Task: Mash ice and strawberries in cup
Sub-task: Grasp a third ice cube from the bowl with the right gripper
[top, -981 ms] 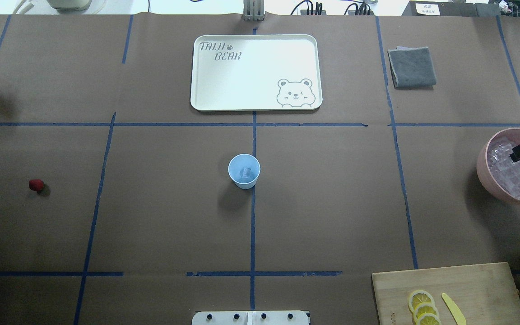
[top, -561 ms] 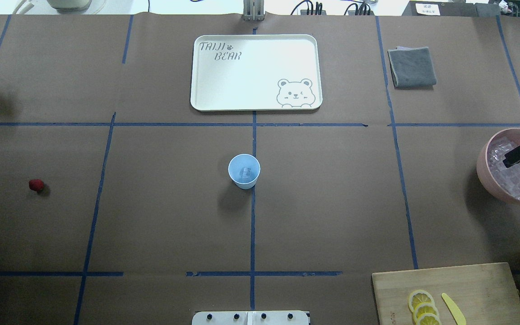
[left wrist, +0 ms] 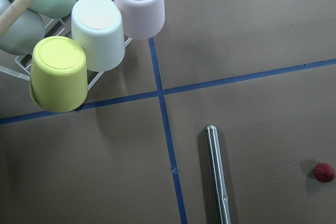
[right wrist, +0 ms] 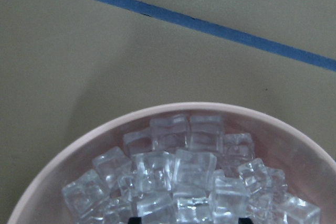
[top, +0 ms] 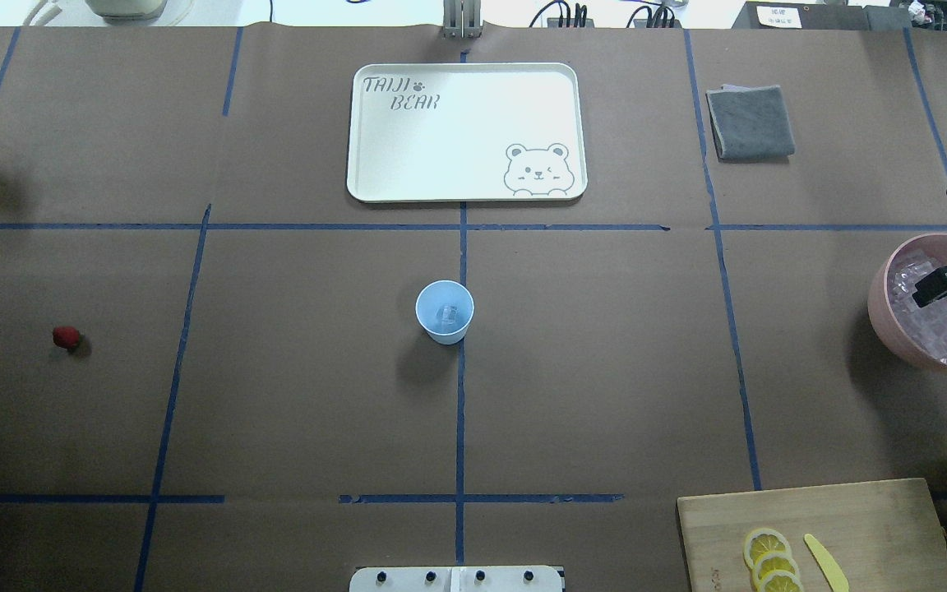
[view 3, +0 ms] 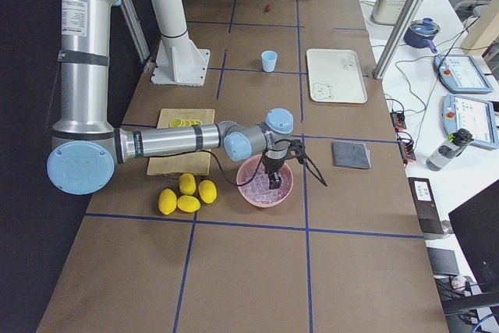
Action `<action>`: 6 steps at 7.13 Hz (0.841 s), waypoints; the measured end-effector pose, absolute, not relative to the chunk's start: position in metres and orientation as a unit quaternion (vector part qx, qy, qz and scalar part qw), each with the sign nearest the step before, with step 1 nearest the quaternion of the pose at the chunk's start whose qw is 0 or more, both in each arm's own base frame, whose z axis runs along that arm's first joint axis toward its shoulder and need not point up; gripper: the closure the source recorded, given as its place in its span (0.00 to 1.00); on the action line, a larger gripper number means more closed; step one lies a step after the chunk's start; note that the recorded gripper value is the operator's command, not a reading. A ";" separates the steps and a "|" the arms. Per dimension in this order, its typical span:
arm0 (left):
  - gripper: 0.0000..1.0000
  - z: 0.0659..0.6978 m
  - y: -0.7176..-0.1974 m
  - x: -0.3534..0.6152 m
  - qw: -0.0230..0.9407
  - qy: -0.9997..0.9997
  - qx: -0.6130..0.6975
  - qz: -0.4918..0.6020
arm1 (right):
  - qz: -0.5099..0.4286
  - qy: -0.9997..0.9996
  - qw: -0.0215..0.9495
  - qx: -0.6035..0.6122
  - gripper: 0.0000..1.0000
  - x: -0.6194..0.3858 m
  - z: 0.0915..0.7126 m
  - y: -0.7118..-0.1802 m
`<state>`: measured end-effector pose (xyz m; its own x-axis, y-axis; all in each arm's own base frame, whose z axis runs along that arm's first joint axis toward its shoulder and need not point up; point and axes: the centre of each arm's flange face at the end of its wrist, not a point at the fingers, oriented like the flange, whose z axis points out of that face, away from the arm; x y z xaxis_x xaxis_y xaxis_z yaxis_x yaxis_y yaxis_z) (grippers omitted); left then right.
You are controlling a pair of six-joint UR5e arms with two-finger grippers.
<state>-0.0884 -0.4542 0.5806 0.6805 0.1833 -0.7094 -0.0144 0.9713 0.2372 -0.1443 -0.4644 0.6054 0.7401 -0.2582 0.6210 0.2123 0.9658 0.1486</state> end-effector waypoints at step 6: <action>0.00 0.574 -0.454 -0.088 0.910 0.395 0.111 0.056 | -0.127 -0.337 0.932 0.035 0.91 -0.144 0.605 -0.465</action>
